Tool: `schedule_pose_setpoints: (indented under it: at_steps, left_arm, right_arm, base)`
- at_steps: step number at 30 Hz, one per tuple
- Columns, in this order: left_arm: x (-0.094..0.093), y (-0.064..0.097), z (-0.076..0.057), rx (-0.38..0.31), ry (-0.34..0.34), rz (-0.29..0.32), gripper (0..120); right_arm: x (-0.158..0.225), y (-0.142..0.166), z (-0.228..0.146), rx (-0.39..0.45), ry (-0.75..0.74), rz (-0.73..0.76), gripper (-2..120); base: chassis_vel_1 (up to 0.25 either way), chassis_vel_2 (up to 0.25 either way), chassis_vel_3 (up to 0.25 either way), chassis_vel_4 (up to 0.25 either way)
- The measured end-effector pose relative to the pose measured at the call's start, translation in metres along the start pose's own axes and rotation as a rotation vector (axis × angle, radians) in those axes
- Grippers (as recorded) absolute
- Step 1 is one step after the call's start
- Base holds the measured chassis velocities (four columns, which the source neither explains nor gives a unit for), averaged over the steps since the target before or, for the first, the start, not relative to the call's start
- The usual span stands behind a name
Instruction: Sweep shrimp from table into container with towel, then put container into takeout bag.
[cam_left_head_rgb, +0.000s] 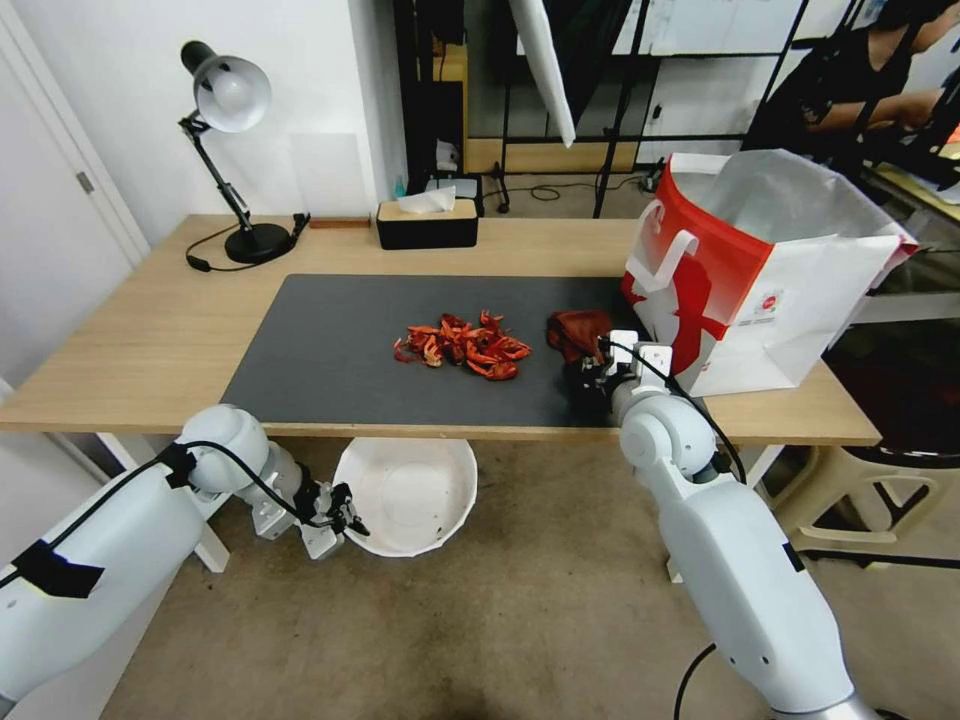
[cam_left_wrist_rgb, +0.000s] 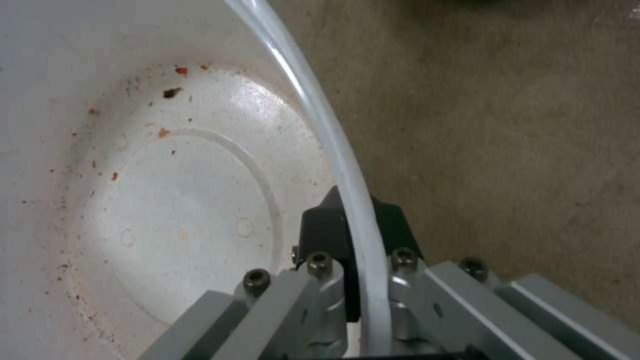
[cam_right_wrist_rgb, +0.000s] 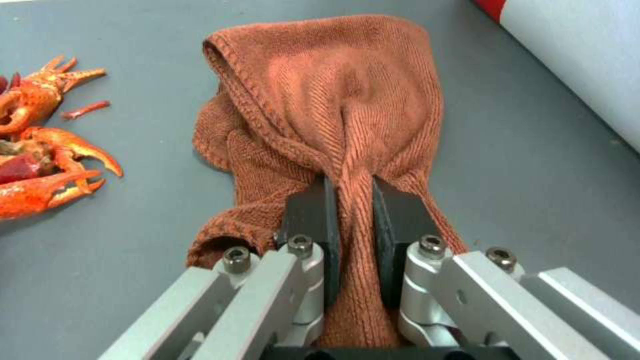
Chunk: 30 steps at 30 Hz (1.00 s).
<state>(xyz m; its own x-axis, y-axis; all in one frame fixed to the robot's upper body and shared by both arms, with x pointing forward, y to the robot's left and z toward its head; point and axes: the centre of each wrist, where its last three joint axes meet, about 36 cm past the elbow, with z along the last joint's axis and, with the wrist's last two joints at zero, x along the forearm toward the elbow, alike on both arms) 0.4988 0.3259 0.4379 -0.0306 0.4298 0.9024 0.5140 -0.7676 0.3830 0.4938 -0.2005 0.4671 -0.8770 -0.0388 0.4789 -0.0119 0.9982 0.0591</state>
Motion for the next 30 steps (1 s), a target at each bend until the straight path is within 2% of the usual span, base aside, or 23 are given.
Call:
schedule_pose_setpoints:
  at_steps: [8,15,20,25,30]
  left_arm:
    - [-0.004,0.011,-0.003,-0.017,-0.009,-0.008,0]
    - [-0.006,0.023,-0.002,-0.034,-0.014,-0.014,0]
    - [-0.007,0.030,0.001,-0.040,-0.017,-0.016,0]
    - [-0.010,0.037,0.003,-0.046,-0.023,-0.017,0]
    - [-0.011,0.041,0.006,-0.052,-0.022,-0.014,0]
  right_arm:
    - [0.009,-0.012,-0.012,-0.020,-0.105,-0.091,8]
    - [0.001,-0.022,-0.025,-0.020,-0.195,-0.143,8]
    - [-0.015,-0.022,-0.037,0.041,-0.201,-0.122,8]
    - [-0.032,-0.020,-0.039,0.104,-0.140,-0.118,8]
    - [-0.037,-0.013,-0.037,0.123,-0.113,-0.132,8]
  base:
    - [0.000,0.000,0.000,0.000]
    - [0.000,0.000,0.000,0.000]
    - [0.000,0.000,0.000,0.000]
    - [0.000,0.000,0.000,0.000]
    - [0.000,0.000,0.000,0.000]
